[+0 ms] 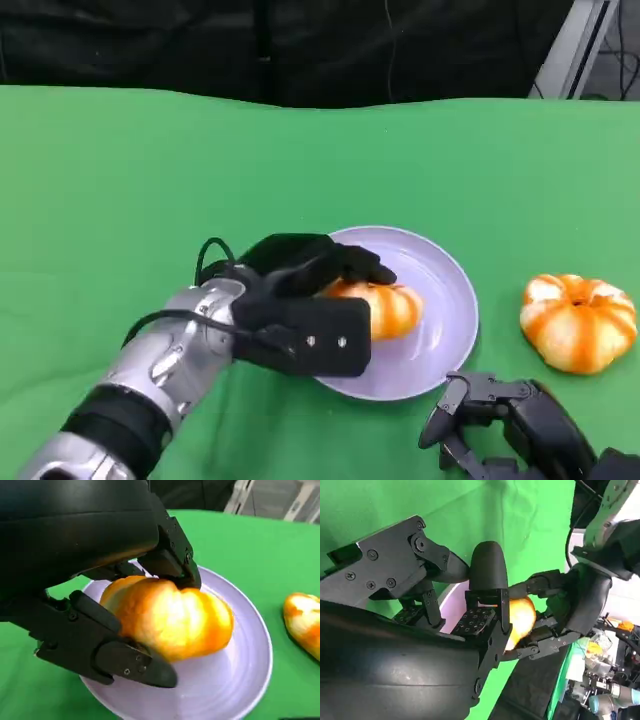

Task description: Grasp the bread from the table and place it into the plate.

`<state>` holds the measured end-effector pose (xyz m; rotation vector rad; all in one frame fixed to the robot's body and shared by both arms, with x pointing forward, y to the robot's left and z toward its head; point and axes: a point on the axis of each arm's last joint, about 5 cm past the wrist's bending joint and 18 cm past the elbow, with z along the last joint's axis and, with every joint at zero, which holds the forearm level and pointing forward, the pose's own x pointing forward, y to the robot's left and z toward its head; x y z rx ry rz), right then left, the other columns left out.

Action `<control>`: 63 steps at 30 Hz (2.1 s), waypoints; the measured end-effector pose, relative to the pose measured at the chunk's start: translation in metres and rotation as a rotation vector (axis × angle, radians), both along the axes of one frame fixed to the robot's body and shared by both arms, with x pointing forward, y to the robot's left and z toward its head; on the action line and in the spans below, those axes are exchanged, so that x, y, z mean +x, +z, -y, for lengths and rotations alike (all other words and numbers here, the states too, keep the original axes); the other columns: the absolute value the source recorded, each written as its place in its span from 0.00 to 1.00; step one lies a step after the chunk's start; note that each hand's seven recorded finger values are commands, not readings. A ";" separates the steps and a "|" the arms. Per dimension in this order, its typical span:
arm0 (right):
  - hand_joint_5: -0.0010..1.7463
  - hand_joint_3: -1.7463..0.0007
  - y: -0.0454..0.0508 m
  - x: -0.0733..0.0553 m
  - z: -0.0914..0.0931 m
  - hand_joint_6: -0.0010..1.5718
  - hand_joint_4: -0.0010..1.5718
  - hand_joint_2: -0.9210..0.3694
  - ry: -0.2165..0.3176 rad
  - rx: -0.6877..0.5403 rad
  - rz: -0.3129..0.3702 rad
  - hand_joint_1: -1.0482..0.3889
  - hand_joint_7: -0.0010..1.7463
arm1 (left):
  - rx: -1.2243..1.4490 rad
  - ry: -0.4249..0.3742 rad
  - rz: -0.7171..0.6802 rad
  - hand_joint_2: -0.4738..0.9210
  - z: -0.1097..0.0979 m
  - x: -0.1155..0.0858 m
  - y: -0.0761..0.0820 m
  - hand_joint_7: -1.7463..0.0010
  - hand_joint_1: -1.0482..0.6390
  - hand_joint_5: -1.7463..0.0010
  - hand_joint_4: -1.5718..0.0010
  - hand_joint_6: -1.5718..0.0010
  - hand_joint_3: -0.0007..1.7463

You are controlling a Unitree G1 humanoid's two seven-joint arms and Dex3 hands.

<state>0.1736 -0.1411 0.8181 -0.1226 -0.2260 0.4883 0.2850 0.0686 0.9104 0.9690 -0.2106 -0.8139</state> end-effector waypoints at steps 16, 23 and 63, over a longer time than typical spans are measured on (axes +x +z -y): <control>0.82 0.45 0.0002 0.000 -0.001 0.55 0.53 0.23 -0.003 -0.009 0.004 0.63 0.66 | -0.173 -0.064 -0.096 1.00 -0.013 0.008 0.021 1.00 0.00 1.00 0.75 0.82 0.50; 0.82 0.45 -0.0004 0.000 -0.001 0.55 0.53 0.23 -0.002 -0.009 0.001 0.64 0.67 | -0.216 -0.056 -0.091 1.00 -0.017 0.009 0.029 0.99 0.01 0.99 0.77 0.83 0.48; 0.84 0.45 -0.0009 0.000 0.000 0.54 0.52 0.23 0.005 0.000 0.000 0.63 0.68 | -0.990 0.235 -0.289 1.00 -0.050 -0.045 -0.014 1.00 0.12 0.98 0.67 0.78 0.39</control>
